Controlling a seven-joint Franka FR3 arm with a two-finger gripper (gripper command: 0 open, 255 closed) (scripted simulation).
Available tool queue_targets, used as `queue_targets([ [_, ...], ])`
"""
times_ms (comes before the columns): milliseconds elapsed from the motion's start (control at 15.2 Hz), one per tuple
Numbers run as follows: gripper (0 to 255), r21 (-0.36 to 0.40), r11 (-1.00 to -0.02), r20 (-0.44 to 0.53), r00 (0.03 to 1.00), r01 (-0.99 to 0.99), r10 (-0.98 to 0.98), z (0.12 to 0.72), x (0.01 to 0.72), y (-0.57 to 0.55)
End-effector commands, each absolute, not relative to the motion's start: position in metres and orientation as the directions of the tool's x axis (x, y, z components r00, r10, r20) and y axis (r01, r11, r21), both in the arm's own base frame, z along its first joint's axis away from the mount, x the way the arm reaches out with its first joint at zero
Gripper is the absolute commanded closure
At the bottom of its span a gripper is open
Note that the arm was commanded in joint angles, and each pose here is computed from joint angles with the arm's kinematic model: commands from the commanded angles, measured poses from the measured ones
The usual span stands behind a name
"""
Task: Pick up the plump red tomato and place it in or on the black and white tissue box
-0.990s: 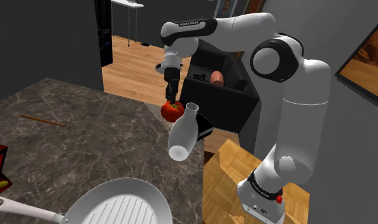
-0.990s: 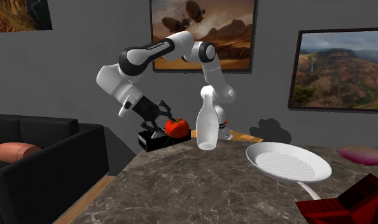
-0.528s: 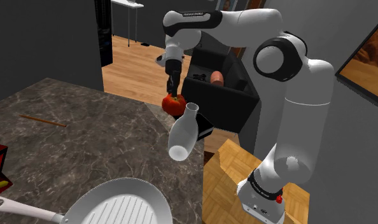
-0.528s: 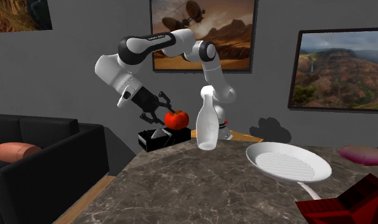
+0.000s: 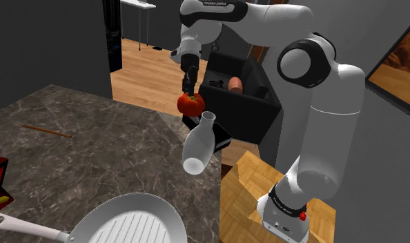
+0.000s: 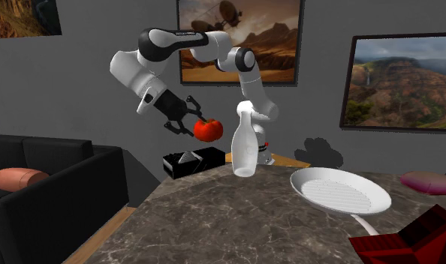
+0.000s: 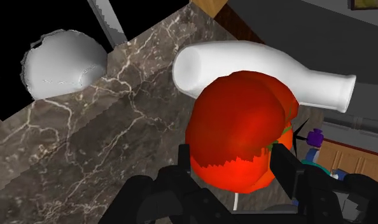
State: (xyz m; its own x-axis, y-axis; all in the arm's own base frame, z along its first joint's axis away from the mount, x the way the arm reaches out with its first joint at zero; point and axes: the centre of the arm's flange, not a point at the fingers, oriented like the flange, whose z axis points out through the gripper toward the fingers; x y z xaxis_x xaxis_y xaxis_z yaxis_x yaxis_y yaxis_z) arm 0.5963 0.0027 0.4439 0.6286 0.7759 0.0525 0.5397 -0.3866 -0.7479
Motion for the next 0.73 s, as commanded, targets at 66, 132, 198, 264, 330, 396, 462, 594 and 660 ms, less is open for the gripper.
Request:
queue_targets([
  [66, 255, -0.748, -0.386, 0.052, 0.628, 0.540, 0.776, 0.455, 0.592, -0.010],
  [132, 255, -0.748, -0.386, 0.052, 0.628, 0.540, 0.776, 0.456, 0.589, -0.023],
  [198, 255, -0.748, -0.386, 0.052, 0.628, 0.540, 0.776, 0.458, 0.586, -0.035],
  [264, 255, -0.748, -0.386, 0.052, 0.628, 0.540, 0.776, 0.459, 0.582, -0.048],
  [330, 255, -0.748, -0.386, 0.052, 0.628, 0.540, 0.776, 0.460, 0.579, -0.061],
  [396, 255, -0.748, -0.386, 0.052, 0.628, 0.540, 0.776, 0.461, 0.575, -0.073],
  [462, 255, -0.748, -0.386, 0.052, 0.628, 0.540, 0.776, 0.463, 0.572, -0.086],
  [594, 255, -0.748, -0.386, 0.052, 0.628, 0.540, 0.776, 0.465, 0.565, -0.111],
  [660, 255, -0.748, -0.386, 0.052, 0.628, 0.540, 0.776, 0.466, 0.562, -0.122],
])
